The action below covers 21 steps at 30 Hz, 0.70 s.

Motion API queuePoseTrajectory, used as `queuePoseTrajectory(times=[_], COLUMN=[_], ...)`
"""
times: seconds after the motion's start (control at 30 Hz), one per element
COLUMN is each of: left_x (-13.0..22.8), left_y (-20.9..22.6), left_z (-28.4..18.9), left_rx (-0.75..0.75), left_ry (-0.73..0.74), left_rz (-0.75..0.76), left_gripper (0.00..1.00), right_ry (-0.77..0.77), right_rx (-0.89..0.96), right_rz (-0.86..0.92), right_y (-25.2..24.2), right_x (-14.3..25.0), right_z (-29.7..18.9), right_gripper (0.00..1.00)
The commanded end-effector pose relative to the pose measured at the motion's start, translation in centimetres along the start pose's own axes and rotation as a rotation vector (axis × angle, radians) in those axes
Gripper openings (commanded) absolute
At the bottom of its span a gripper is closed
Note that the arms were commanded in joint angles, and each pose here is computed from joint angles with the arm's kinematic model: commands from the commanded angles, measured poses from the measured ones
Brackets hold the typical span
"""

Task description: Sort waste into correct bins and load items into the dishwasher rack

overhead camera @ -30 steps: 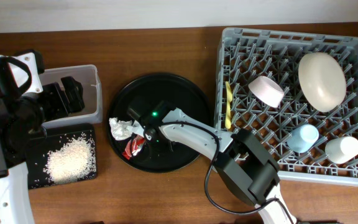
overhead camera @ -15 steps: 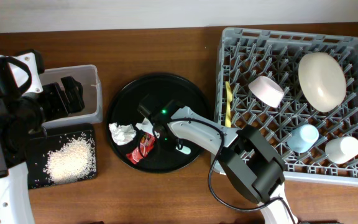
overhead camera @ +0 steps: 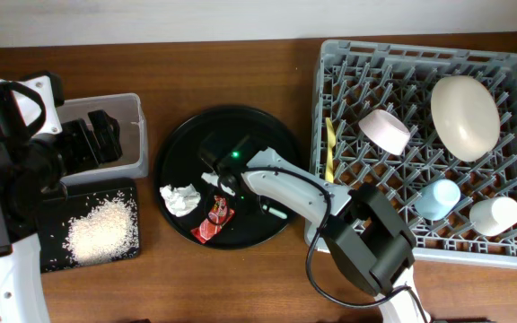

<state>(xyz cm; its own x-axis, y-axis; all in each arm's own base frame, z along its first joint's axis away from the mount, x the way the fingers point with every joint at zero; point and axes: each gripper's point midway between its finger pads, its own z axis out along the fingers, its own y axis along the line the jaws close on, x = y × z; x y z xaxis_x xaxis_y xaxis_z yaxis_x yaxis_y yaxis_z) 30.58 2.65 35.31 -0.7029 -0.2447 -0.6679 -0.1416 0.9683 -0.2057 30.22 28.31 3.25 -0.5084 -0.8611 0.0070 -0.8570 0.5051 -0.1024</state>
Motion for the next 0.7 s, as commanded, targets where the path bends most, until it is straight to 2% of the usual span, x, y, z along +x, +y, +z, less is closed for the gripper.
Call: queuePoseTrajectory(times=[0.0,0.27,0.4,0.5,0.67], left_x=[-0.3,-0.3,-0.3,-0.3,-0.3], left_y=[0.0,0.0,0.0,0.0,0.0], left_z=[-0.5,-0.5,-0.5,-0.5,-0.5], left_rx=[0.002,0.002,0.002,0.002,0.002], left_ry=[-0.015,-0.015,-0.015,-0.015,-0.015], left_rz=[0.008,0.008,0.008,0.008,0.008], left_gripper=[0.99,0.99,1.0,0.99,0.99], right_ry=[-0.004,-0.09,-0.163,-0.167,-0.102], right_rx=[0.124,0.198,0.202,0.196,0.117], right_rz=[0.16,0.548,0.931,1.128,1.25], right_y=[-3.1,-9.2,-14.9,-19.1,-21.8], right_x=[-0.4,-0.7,1.5,4.3,8.0], right_z=[-1.7,-7.9,-12.2,-12.1,-9.8], right_gripper=[0.04,0.04,0.04,0.04,0.04])
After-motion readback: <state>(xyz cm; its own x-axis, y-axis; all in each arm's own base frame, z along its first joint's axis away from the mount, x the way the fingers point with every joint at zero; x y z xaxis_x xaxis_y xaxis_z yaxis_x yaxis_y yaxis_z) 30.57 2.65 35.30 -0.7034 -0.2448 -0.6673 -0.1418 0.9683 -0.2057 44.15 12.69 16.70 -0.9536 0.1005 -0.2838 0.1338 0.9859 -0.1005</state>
